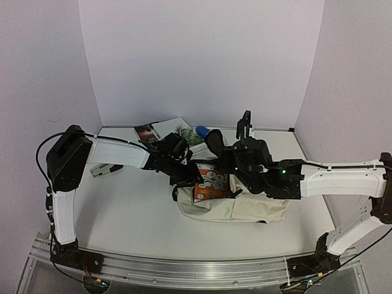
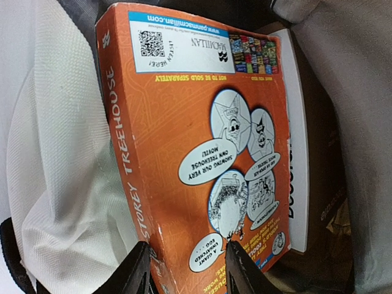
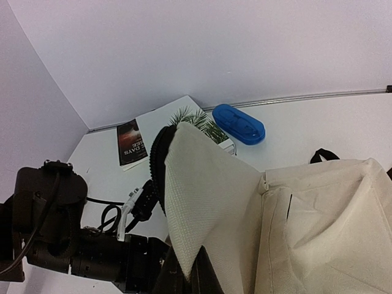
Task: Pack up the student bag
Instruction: Place the book in the student bag, then adjust the student bag at the center of the board.
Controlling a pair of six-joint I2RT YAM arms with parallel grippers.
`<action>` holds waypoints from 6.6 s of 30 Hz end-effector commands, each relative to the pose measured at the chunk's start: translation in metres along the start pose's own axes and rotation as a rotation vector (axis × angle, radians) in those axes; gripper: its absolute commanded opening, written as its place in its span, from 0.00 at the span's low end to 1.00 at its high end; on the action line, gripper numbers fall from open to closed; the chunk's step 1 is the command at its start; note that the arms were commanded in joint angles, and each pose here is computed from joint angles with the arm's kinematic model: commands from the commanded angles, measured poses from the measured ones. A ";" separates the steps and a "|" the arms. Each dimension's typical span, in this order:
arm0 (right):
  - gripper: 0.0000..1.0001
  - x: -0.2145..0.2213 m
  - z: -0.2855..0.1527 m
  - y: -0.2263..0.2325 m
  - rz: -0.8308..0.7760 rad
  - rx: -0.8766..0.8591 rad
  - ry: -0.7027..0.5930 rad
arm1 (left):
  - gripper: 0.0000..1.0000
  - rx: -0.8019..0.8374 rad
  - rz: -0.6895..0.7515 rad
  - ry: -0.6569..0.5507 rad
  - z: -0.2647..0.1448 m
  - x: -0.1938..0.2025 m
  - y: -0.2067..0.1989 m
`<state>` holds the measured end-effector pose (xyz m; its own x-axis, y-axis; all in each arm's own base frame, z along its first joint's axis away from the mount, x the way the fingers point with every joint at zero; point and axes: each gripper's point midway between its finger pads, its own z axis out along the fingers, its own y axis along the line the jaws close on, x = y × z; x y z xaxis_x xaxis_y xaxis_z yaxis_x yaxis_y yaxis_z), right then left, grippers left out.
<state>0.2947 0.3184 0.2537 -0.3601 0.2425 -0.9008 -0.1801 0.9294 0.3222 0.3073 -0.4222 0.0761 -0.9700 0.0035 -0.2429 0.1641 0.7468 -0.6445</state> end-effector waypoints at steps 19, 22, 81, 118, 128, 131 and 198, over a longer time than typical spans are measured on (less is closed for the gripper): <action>0.00 -0.027 -0.005 0.012 0.074 -0.036 -0.062 | 0.42 -0.018 0.161 -0.108 -0.023 -0.022 -0.039; 0.00 -0.027 -0.005 0.012 0.074 -0.034 -0.063 | 0.44 -0.074 0.194 -0.155 -0.039 -0.027 -0.033; 0.00 0.065 -0.017 -0.100 0.477 0.175 0.103 | 0.00 -0.274 -0.129 -0.071 -0.088 0.063 0.079; 0.98 0.028 0.004 -0.021 -0.239 -0.089 0.322 | 0.86 -0.104 -0.100 -0.262 -0.172 -0.021 0.055; 0.88 0.097 0.041 0.008 -0.572 -0.229 0.610 | 0.89 -0.072 -0.145 -0.260 -0.161 -0.017 0.061; 0.75 0.109 0.047 0.015 -0.560 -0.249 0.641 | 0.90 -0.078 -0.147 -0.264 -0.160 -0.018 0.063; 0.00 0.119 0.089 -0.192 0.378 0.131 0.569 | 0.00 -0.203 -0.115 -0.309 -0.135 -0.053 0.090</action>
<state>0.3629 0.2237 0.0997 -0.8164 0.3673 -0.4457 0.0285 0.7964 0.6040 0.3418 -0.2831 0.1332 -0.8924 -0.2091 -0.3999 0.0546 0.8297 -0.5556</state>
